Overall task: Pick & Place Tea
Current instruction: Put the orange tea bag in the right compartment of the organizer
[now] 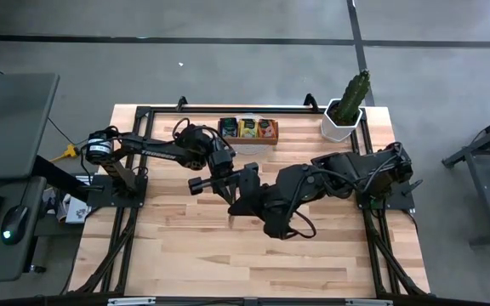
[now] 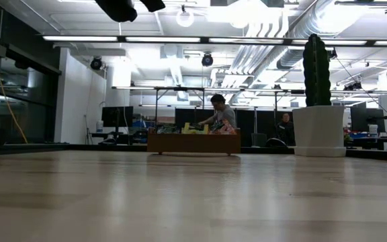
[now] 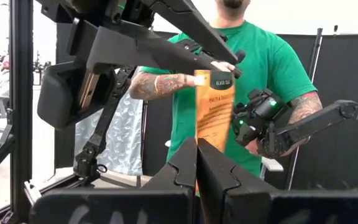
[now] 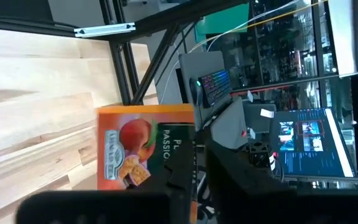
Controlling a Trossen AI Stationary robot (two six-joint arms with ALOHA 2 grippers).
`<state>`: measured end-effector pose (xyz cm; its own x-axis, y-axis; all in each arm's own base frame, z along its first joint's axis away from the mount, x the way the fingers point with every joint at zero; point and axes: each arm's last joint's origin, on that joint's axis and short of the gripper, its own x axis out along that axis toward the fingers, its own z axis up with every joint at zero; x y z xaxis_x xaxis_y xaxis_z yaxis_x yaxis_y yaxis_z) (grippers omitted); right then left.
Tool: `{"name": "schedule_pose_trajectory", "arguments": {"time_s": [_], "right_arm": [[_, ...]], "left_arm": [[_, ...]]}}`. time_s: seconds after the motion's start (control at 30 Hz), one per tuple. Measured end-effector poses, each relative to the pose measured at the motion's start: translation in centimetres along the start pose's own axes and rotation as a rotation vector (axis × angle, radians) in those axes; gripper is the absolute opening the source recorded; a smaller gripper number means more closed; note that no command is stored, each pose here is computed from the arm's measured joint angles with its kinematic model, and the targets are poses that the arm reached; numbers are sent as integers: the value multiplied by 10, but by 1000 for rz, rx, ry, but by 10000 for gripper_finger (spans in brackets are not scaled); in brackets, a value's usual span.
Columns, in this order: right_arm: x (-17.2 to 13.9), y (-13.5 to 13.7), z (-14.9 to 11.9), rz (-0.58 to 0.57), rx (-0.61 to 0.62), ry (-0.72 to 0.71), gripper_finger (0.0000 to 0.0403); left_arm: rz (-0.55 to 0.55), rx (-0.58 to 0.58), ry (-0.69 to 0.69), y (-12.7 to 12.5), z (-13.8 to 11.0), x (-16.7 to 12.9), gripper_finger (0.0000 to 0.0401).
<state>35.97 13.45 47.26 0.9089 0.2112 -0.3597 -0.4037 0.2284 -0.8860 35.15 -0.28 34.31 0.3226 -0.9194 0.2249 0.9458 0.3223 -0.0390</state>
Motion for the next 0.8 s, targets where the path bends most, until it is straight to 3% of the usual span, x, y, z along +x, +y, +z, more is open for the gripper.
{"name": "schedule_pose_trajectory", "arguments": {"time_s": [0.43, 0.63, 0.8], "right_arm": [[1, 1, -9, 62, 61, -41, 158], [2, -2, -17, 72, 71, -57, 168], [6, 0, -19, 91, 71, -65, 146]], "left_arm": [[0, 0, 0, 0, 0, 0, 0], [0, 0, 0, 0, 0, 0, 0], [1, 5, 0, 0, 0, 0, 0]]}}
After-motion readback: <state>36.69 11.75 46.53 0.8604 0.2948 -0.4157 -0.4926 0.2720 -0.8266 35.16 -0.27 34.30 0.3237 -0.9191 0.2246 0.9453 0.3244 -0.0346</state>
